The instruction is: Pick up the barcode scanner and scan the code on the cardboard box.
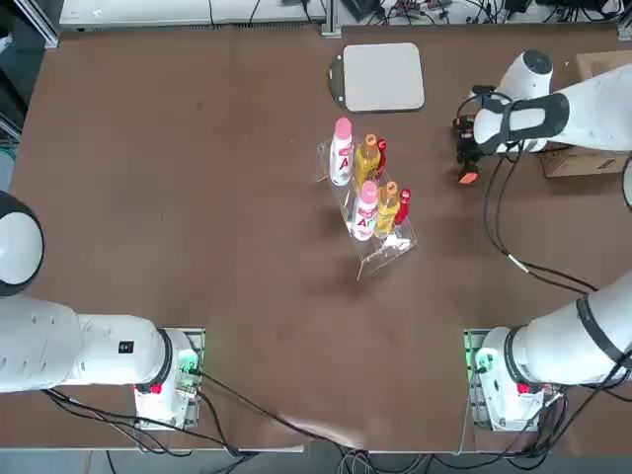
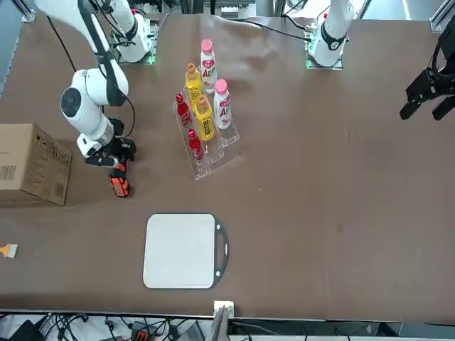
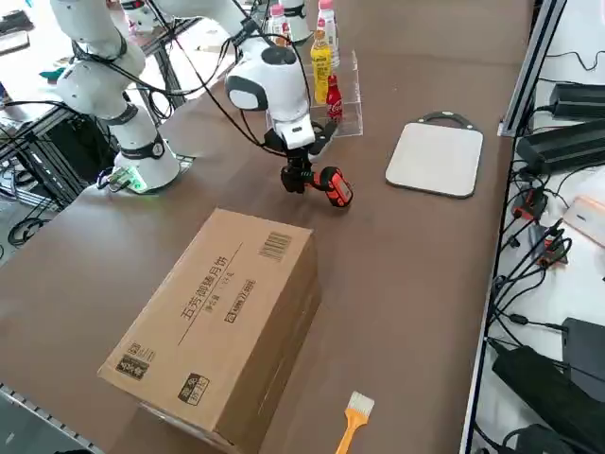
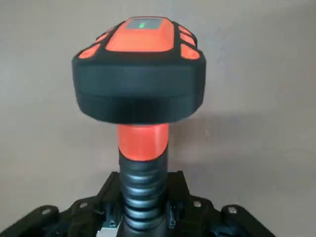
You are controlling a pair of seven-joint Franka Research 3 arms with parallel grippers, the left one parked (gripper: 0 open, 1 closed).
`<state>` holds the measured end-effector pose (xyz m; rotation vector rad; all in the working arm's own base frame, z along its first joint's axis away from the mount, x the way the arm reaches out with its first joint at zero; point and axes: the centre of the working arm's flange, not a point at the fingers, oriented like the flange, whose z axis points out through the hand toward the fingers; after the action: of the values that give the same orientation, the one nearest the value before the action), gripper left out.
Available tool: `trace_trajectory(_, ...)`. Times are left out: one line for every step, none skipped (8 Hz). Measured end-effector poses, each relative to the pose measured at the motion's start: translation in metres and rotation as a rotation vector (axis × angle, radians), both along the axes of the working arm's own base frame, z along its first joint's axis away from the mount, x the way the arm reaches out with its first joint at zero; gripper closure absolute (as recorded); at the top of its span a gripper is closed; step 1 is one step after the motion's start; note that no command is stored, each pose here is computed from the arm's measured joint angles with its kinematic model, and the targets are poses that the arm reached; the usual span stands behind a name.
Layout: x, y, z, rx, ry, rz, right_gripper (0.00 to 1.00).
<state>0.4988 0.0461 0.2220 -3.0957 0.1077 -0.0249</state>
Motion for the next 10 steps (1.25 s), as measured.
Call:
trace_trajectory(-0.001, 0.0, -0.003, 0.0, 0.005, 0.007, 0.57)
trace_trajectory(-0.001, 0.0, -0.006, -0.001, 0.01, 0.012, 0.57)
trace_trajectory(-0.002, 0.0, -0.008, -0.001, 0.015, 0.015, 0.57)
trace_trajectory(-0.002, 0.0, -0.009, -0.001, 0.015, 0.018, 0.55)
trace_trajectory(-0.002, 0.0, -0.009, -0.001, 0.014, 0.02, 0.53)
trace_trajectory(-0.001, 0.0, -0.008, -0.001, 0.01, 0.021, 0.43)
trace_trajectory(0.002, 0.0, -0.004, 0.0, -0.003, 0.021, 0.27)
trace_trajectory(0.009, 0.001, 0.007, 0.001, -0.032, 0.022, 0.1)
trace_trajectory(0.02, 0.002, 0.029, 0.004, -0.081, 0.023, 0.0)
trace_trajectory(0.029, 0.003, 0.062, 0.008, -0.125, 0.024, 0.0)
